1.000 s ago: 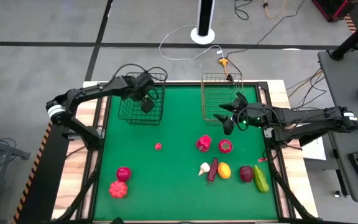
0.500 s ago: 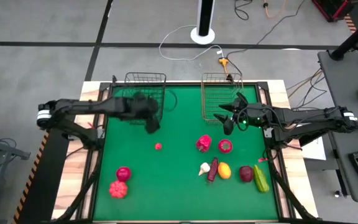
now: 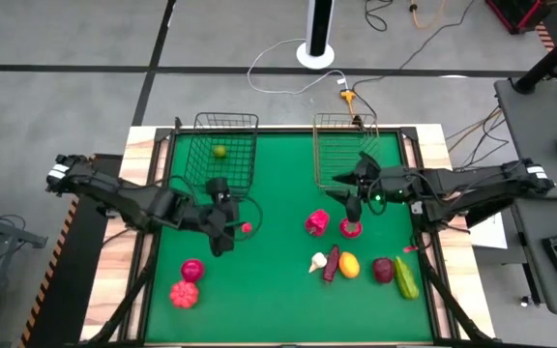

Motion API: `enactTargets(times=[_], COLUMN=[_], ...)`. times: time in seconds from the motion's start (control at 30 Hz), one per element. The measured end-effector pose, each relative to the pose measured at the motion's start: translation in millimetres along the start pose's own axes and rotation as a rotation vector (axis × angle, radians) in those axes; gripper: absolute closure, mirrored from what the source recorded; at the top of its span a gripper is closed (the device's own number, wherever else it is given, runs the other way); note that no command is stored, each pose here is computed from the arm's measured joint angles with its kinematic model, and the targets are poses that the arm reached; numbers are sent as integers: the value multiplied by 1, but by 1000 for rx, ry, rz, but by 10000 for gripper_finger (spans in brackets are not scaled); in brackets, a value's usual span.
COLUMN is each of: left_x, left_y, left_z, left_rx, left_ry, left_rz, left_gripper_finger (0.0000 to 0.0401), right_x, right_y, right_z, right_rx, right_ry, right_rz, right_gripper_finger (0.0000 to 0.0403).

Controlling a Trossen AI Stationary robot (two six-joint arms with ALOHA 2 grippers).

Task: Sort produce into baskets
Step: Put the bell pepper into the gold wire basket

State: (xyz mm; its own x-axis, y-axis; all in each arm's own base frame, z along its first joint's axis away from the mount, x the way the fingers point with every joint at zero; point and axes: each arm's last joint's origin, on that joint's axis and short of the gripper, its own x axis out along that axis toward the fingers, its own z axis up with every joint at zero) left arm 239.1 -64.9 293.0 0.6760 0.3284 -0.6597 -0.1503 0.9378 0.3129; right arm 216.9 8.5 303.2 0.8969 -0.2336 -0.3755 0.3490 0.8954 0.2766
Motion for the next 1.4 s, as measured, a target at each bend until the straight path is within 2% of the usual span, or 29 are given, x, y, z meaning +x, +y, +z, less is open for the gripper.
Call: enactTargets(times=[0.13,0.27,0.43,0.6,0.77,0.97,1.17,1.4], left_x=[1,4,4,4,4,4,4,4], left_y=[-2,-1,-1,-2,-2,-2,-2,-2], left_z=[-7,-16,-19,-19,-19,-18,-18,-18], left_rx=[9,18,12,28,35,34,35,45], left_ry=[3,16,18,21,19,17,17,17], left_rz=[40,88,91,91,92,92,92,92], left_gripper_finger=[142,142,142,142,142,142,142,142], right_x=[5,15,29,50,77,106,121,130], right_y=[21,44,71,93,97,79,64,58], right_z=[9,13,2,-16,-35,-45,-45,-44], right_rx=[31,52,76,115,99,93,63,44], right_ry=[144,354,662,841,912,935,949,927], right_rz=[-27,-115,-243,-277,-330,-432,-459,-453], right_gripper_finger=[161,161,161,150,113,76,67,67])
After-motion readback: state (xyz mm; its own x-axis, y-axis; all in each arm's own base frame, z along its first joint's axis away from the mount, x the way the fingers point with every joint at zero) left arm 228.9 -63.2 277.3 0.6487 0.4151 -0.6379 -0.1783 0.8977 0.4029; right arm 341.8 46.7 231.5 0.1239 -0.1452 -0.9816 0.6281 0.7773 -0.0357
